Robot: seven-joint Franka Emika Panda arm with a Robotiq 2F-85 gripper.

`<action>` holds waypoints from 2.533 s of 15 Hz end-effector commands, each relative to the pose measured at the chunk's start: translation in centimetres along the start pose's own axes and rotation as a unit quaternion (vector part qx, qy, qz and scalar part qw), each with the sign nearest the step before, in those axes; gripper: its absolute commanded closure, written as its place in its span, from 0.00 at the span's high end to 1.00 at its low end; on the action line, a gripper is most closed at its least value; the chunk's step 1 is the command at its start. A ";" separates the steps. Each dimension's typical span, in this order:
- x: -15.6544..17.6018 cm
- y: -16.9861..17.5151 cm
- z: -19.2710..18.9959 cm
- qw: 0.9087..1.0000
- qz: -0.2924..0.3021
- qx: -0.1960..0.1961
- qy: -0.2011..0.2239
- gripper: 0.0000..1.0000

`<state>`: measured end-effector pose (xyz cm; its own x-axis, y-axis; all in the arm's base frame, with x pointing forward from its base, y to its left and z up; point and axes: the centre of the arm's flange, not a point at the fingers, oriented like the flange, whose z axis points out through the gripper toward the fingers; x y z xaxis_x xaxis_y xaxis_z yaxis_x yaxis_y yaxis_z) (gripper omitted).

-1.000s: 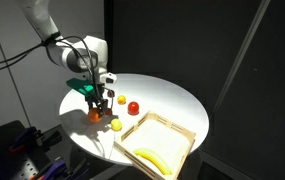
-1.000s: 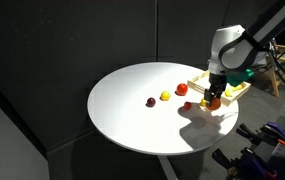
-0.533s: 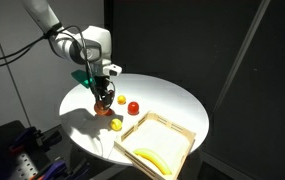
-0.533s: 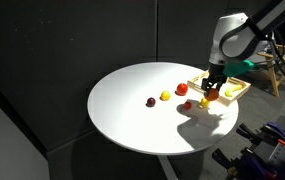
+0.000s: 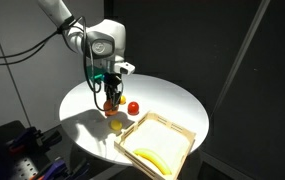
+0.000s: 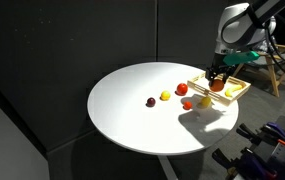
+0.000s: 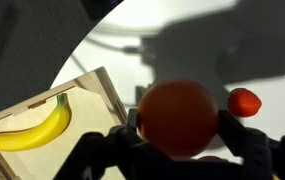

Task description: Put the toy orange and lemon on the tray

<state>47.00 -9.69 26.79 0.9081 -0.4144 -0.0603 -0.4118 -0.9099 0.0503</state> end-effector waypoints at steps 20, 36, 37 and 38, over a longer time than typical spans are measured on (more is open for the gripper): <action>12.3 7.6 0.7 0.985 0.171 0.034 -0.001 0.54; 11.8 7.8 1.4 0.986 0.167 0.028 0.006 0.79; 11.8 7.8 1.4 0.986 0.167 0.028 0.006 0.79; 11.8 7.8 1.4 0.986 0.167 0.028 0.006 0.54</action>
<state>54.39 -21.73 25.09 0.7216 -0.6913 -0.0381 -0.6915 -0.7223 0.0109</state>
